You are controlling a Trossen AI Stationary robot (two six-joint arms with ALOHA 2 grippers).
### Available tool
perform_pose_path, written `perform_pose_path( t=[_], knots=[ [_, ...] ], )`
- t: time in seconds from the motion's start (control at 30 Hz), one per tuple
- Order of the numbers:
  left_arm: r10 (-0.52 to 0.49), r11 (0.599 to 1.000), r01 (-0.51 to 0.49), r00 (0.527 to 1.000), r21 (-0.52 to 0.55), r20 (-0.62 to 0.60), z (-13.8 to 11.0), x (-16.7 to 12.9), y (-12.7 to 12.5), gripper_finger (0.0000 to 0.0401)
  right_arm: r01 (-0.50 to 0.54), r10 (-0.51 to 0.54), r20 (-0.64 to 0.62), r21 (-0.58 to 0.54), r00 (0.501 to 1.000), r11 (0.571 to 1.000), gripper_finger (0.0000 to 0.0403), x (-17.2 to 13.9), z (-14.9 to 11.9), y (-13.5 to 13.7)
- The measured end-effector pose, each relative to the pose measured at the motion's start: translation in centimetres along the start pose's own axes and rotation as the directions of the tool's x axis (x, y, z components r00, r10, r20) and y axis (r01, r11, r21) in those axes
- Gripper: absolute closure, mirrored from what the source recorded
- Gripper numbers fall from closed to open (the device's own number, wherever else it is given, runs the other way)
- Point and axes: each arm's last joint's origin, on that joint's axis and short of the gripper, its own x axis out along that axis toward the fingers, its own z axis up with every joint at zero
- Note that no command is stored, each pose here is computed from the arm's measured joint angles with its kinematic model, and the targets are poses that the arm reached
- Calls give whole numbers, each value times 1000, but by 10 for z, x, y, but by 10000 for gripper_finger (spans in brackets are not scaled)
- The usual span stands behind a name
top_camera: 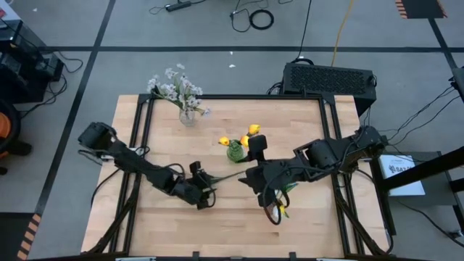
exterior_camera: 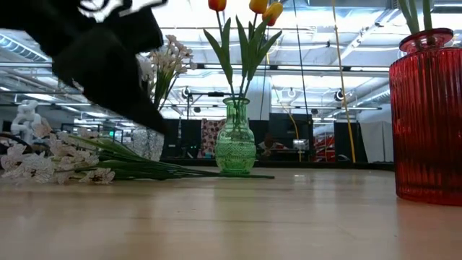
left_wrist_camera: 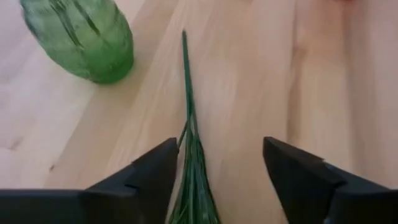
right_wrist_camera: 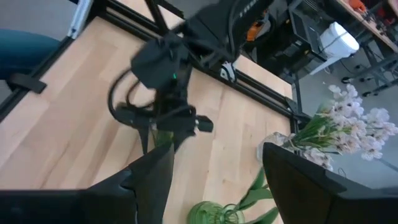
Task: Sort flowers into vase by color
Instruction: Put the white flowers into the transparent vase
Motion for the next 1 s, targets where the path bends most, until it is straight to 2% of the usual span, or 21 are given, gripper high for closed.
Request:
perform_pose_path(
  t=[0.13,0.37,0.53,0.87,1.0],
  knots=[
    [30,1000,-30,998,7,-59,-9,19,5,126,-12,12,-8,-8,1000,1000,165,-1,-1,3],
    [34,999,-34,987,-2,-157,-15,32,17,139,-17,17,-32,-1,999,1000,165,-2,-3,5],
    [-65,998,66,963,-5,-261,-15,36,26,197,-18,19,-38,5,999,1000,165,-2,-4,5],
    [-99,988,133,937,81,-334,-13,33,30,381,-25,25,-49,2,999,1000,165,-2,-5,5],
    [-109,976,177,900,124,-423,-5,19,31,383,-28,29,-48,13,998,1000,165,-2,-5,5]
  ],
)
